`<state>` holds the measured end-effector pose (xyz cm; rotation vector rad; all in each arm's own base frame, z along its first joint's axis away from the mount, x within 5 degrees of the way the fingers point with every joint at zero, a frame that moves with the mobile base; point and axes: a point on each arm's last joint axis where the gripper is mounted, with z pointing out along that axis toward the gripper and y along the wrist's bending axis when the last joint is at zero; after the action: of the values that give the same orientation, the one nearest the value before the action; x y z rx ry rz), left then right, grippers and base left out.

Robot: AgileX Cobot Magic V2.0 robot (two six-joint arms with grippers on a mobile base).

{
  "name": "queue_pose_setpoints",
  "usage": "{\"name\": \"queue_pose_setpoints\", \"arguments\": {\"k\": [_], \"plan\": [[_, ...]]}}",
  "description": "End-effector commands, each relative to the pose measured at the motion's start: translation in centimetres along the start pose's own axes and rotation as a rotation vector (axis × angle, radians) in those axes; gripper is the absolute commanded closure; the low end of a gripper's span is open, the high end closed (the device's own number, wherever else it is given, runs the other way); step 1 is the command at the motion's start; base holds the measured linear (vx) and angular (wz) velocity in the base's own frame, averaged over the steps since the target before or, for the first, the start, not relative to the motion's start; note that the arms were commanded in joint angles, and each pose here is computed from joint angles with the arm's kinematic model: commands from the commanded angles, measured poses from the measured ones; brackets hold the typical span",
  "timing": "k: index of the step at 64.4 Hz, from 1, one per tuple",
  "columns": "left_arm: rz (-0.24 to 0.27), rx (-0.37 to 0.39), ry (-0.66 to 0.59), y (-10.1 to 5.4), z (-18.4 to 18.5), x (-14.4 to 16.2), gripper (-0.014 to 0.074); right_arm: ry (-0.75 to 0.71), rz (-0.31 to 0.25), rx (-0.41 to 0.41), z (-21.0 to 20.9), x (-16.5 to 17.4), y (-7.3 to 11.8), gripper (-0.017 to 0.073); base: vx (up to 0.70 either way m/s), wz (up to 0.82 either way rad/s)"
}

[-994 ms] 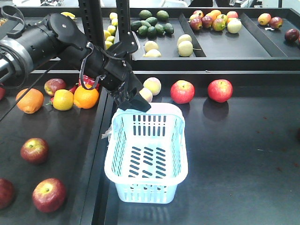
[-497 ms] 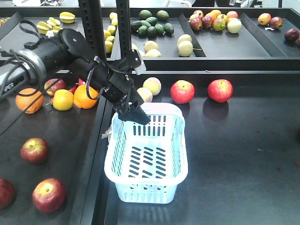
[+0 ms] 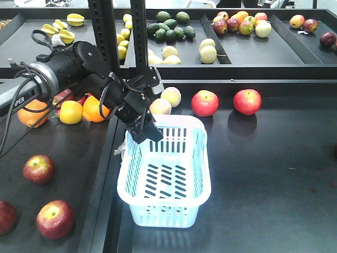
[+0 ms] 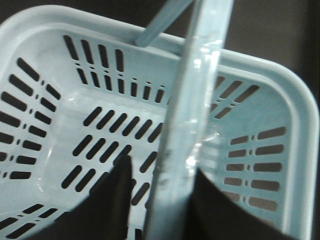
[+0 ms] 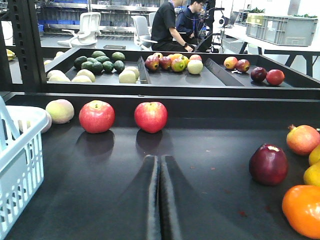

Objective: Pick three apples into basket with both arms
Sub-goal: 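Close the left gripper on the handle and lift the basket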

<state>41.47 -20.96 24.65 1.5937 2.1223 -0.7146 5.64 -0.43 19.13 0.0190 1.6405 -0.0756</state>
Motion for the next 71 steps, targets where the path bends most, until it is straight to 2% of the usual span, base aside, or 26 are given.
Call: {"name": "queue_pose_setpoints", "arguments": {"k": [1, 17, 25, 33, 41, 47, 50, 56, 62, 71], "plan": [[-0.016, -0.017, -0.100, -1.6, -3.0, -2.4, 0.0603, -0.070, -0.015, -0.008, 0.0, -0.4, 0.1, 0.0563, 0.00, 0.00], [-0.155, 0.056, -0.213, -3.1, -4.6, -3.9, 0.0602, -0.070, -0.015, -0.008, 0.0, -0.4, 0.1, 0.0563, 0.00, 0.00], [-0.232, 0.086, -0.298, -4.6, -6.8, -5.2, 0.0602, -0.070, -0.015, -0.008, 0.0, -0.4, 0.1, 0.0563, 0.00, 0.00], [-0.287, 0.074, -0.341, -6.5, -9.6, -6.1, 0.0602, -0.070, -0.015, -0.008, 0.0, -0.4, 0.1, 0.0563, 0.00, 0.00], [-0.350, 0.038, -0.365, -8.7, -12.7, -6.7, 0.0602, -0.070, -0.015, -0.008, 0.0, -0.4, 0.1, 0.0563, 0.00, 0.00], [-0.433, -0.004, -0.371, -10.3, -14.9, -6.9, 0.0602, -0.070, -0.015, -0.008, 0.0, -0.4, 0.1, 0.0563, 0.00, 0.00], [-0.475, -0.050, -0.362, -11.0, -16.0, -6.7, 0.0602, -0.070, -0.015, -0.008, 0.0, -0.4, 0.1, 0.0563, 0.00, 0.00], [-0.528, -0.141, -0.356, -12.4, -18.2, -6.3, 0.0602, -0.070, -0.015, -0.008, 0.0, -0.4, 0.1, 0.0563, 0.00, 0.00], [-0.547, -0.231, -0.357, -14.0, -20.2, -5.7, 0.0602, -0.070, -0.015, -0.008, 0.0, -0.4, 0.1, 0.0563, 0.00, 0.00], [-0.542, -0.270, -0.354, -17.0, -21.8, -4.1, 0.0602, -0.070, -0.015, -0.008, 0.0, -0.4, 0.1, 0.0563, 0.00, 0.00]]}}
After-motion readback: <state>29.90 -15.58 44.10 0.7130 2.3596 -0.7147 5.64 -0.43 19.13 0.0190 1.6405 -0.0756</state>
